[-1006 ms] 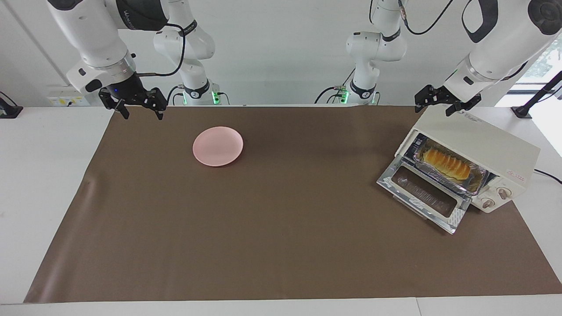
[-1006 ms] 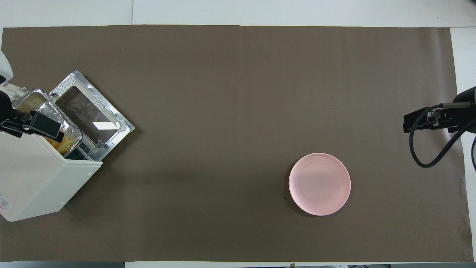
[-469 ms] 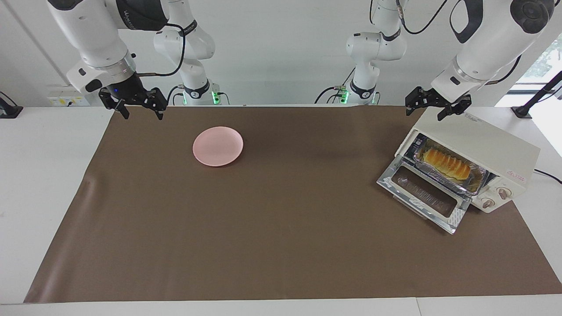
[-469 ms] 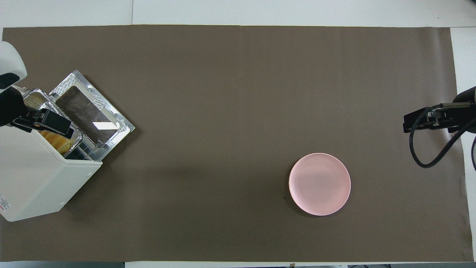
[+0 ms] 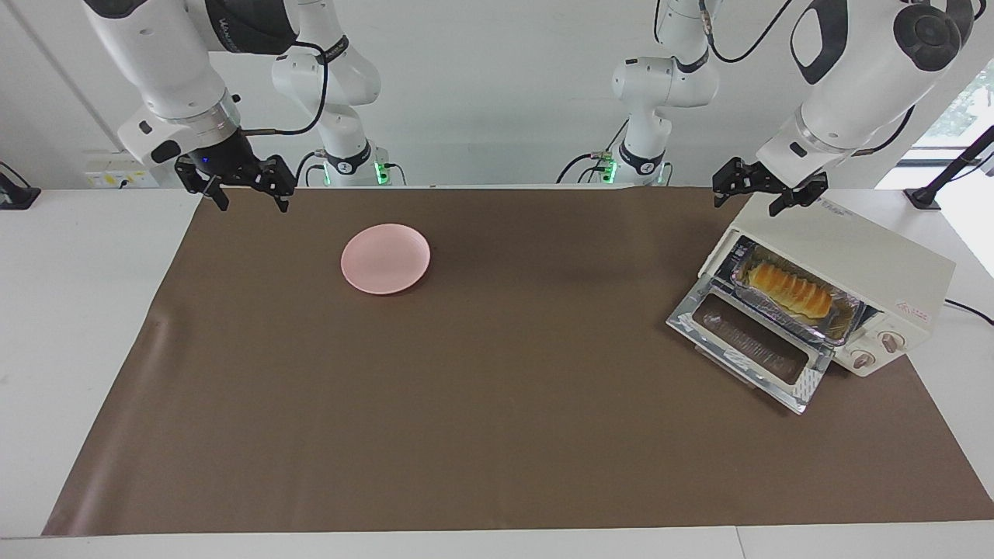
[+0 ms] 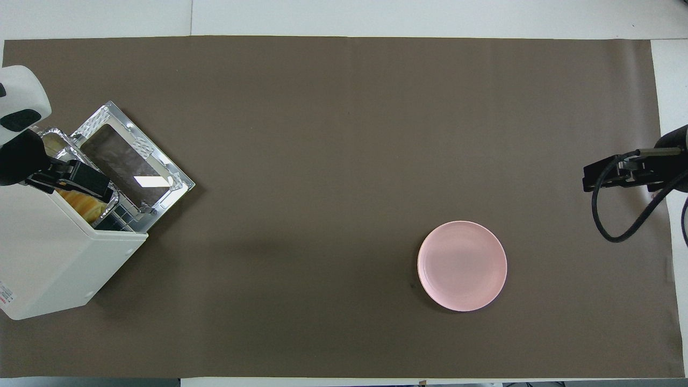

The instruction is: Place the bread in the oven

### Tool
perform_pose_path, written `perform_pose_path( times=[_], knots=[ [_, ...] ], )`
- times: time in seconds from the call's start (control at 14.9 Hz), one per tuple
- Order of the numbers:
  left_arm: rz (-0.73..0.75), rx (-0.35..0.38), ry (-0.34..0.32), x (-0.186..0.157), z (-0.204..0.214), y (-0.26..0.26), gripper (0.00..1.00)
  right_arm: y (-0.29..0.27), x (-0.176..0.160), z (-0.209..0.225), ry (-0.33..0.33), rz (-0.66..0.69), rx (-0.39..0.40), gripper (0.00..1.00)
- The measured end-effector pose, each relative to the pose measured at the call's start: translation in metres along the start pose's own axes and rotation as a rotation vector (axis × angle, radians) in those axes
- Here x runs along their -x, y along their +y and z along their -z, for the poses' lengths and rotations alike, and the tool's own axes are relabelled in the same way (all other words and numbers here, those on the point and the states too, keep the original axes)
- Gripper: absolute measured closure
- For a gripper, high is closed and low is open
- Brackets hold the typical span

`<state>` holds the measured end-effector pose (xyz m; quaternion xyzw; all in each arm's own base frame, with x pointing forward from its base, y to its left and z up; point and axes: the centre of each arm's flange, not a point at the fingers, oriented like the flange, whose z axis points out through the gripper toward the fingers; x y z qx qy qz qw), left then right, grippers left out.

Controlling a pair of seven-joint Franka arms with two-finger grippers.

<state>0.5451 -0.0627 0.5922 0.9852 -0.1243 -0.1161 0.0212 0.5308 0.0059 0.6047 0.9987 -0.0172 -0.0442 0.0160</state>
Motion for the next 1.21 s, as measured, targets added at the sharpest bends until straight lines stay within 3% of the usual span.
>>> perform_pose_path(
  times=[0.2,0.6,1.21],
  knots=[
    [-0.002,0.002,-0.016,-0.002,-0.010,0.001,0.00,0.000,0.000,0.000,0.000,0.000,0.000,0.00],
    [-0.068,-0.020,0.029,-0.012,-0.008,0.037,0.00,0.000,0.000,0.000,0.000,0.000,0.000,0.00],
    [-0.038,-0.018,0.048,-0.012,-0.005,0.020,0.00,0.000,0.000,0.000,0.000,0.000,0.000,0.00]
  ],
)
